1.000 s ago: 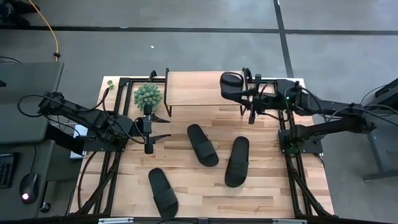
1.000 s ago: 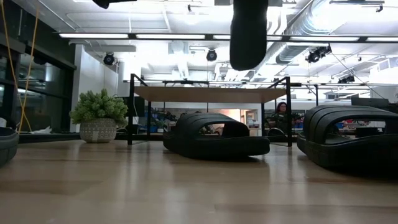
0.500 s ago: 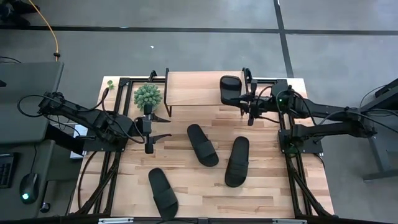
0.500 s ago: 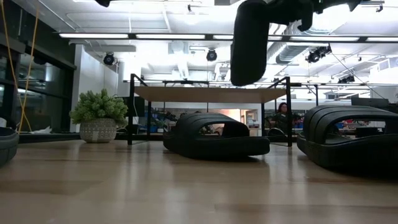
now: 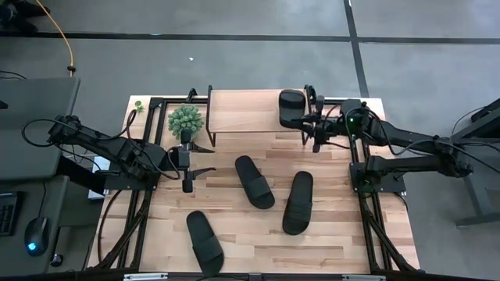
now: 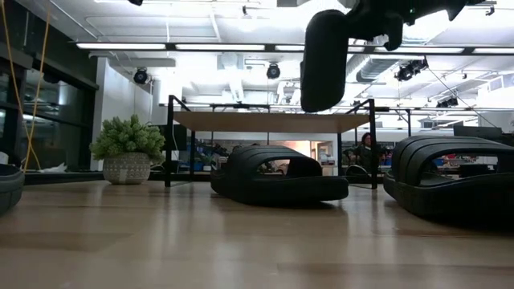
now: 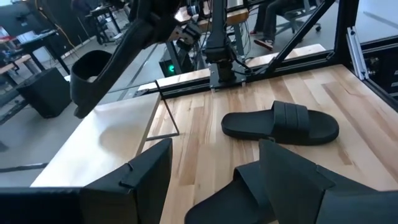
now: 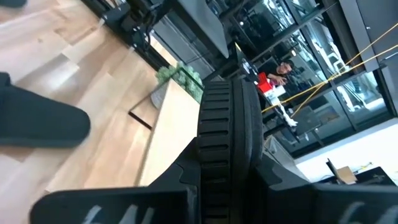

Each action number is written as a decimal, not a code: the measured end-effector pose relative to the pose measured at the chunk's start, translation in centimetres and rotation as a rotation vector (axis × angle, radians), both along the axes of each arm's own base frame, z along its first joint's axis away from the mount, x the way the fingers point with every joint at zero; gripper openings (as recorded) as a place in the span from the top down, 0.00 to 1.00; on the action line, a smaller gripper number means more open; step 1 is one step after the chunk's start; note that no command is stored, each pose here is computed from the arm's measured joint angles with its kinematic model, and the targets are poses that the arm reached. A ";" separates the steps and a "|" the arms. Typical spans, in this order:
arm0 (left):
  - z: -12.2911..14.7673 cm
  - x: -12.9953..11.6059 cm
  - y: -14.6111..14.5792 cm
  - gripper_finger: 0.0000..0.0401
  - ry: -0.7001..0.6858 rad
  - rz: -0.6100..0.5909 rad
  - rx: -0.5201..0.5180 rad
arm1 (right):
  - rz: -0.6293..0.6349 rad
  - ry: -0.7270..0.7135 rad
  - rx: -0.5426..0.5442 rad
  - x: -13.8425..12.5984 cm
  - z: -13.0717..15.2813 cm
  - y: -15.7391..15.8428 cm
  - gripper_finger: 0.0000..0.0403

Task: Pick and place slides into the shelf
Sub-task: Put the black slide on the shelf

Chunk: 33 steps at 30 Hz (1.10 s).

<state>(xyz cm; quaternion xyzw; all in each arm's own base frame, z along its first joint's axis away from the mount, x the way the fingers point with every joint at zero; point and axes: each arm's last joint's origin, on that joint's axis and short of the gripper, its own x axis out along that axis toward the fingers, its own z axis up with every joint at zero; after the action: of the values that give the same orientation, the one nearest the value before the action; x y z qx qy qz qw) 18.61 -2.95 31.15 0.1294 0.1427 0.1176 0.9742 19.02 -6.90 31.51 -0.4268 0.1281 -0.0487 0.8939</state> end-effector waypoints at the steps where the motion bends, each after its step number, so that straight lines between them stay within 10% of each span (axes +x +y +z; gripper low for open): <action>1: 0.0 0.0 0.0 0.45 0.000 -0.003 0.010 | 0.000 0.000 -0.002 -0.1 0.0 -0.3 0.90; 33: 0.6 0.1 0.0 0.45 -0.050 0.002 0.056 | -0.030 0.089 0.130 0.0 -3.3 -7.4 0.90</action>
<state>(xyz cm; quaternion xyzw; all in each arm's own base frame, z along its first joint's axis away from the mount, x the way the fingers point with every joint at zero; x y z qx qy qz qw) 18.75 -2.93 31.79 0.1535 0.1154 0.1257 0.9733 18.99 -14.26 28.19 -0.3675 0.1772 -0.0345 0.9123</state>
